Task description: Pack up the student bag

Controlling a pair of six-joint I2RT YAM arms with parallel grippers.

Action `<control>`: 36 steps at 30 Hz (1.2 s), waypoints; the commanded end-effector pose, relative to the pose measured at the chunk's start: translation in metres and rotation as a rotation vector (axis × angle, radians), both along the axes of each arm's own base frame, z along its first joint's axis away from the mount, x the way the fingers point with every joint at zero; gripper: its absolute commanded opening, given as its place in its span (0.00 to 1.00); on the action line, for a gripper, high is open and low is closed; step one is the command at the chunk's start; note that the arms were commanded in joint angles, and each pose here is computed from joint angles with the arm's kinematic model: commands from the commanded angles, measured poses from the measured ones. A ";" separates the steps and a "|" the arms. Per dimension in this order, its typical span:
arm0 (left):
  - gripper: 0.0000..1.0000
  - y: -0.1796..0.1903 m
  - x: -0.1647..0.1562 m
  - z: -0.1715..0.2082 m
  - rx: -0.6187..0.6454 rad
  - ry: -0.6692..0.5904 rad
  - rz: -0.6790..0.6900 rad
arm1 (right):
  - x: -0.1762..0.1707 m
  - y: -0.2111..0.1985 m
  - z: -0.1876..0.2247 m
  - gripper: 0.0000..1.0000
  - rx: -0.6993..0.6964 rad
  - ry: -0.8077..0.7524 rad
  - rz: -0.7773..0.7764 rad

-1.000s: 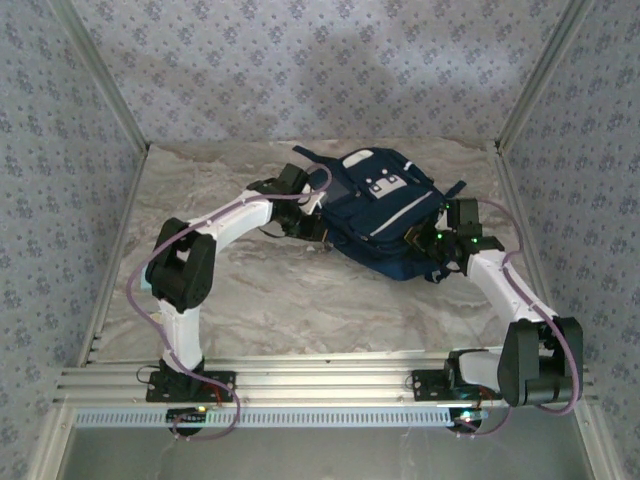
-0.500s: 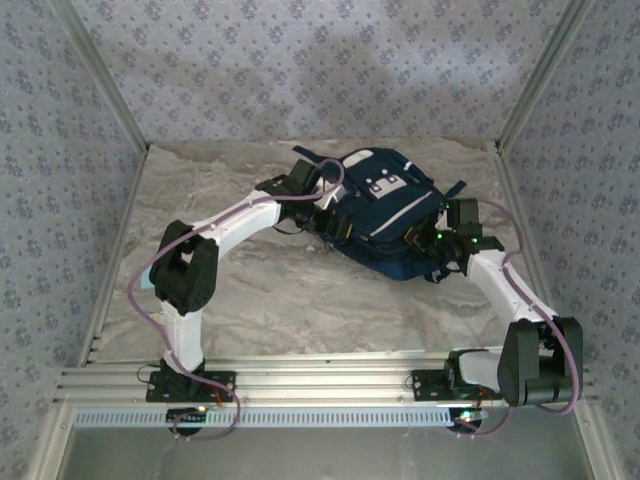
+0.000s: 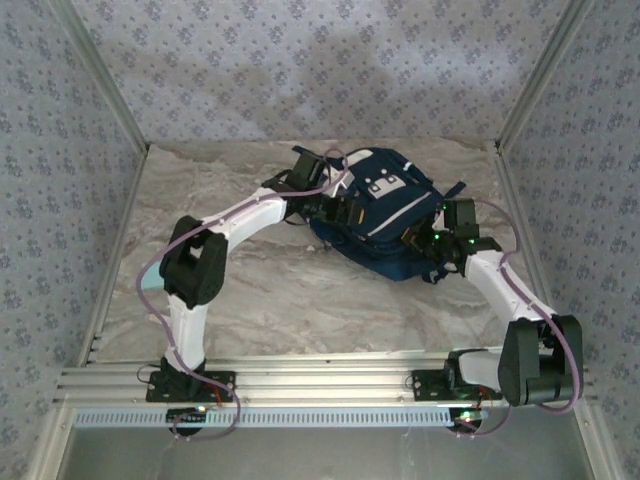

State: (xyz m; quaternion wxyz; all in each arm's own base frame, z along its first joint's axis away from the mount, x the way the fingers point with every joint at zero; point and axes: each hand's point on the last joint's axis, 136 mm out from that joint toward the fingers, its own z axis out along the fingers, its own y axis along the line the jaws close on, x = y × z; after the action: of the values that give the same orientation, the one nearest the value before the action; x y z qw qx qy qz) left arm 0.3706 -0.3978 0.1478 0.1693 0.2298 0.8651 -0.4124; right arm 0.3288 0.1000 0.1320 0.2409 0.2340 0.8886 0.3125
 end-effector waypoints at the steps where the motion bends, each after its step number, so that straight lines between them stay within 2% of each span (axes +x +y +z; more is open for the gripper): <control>1: 0.54 -0.016 -0.015 -0.003 -0.026 0.034 -0.074 | 0.012 0.011 0.021 0.00 0.035 -0.095 0.043; 11: 0.54 -0.015 -0.047 -0.024 0.056 0.092 -0.119 | 0.014 0.011 0.021 0.00 0.037 -0.098 0.037; 19: 0.54 0.014 -0.064 -0.040 0.235 0.078 -0.125 | 0.015 0.010 0.022 0.00 0.033 -0.103 0.032; 26: 0.54 0.006 -0.072 -0.028 0.187 0.085 -0.143 | 0.016 0.010 0.020 0.00 0.035 -0.099 0.027; 32: 0.54 0.018 -0.067 -0.025 0.239 0.042 -0.097 | 0.016 0.005 0.015 0.00 0.004 -0.094 0.006; 33: 0.55 0.024 -0.062 -0.026 0.257 0.035 -0.066 | 0.017 0.005 0.015 0.01 0.003 -0.095 0.006; 36: 0.55 0.039 -0.046 -0.022 0.269 0.020 0.023 | 0.016 0.006 0.017 0.25 0.011 -0.094 0.010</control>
State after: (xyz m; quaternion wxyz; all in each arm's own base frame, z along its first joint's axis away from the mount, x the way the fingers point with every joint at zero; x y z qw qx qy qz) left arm 0.3206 -0.3806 0.1181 0.1261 0.2685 0.8998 -0.3200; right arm 0.3271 0.1052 0.1268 0.2310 0.2320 0.8905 0.3159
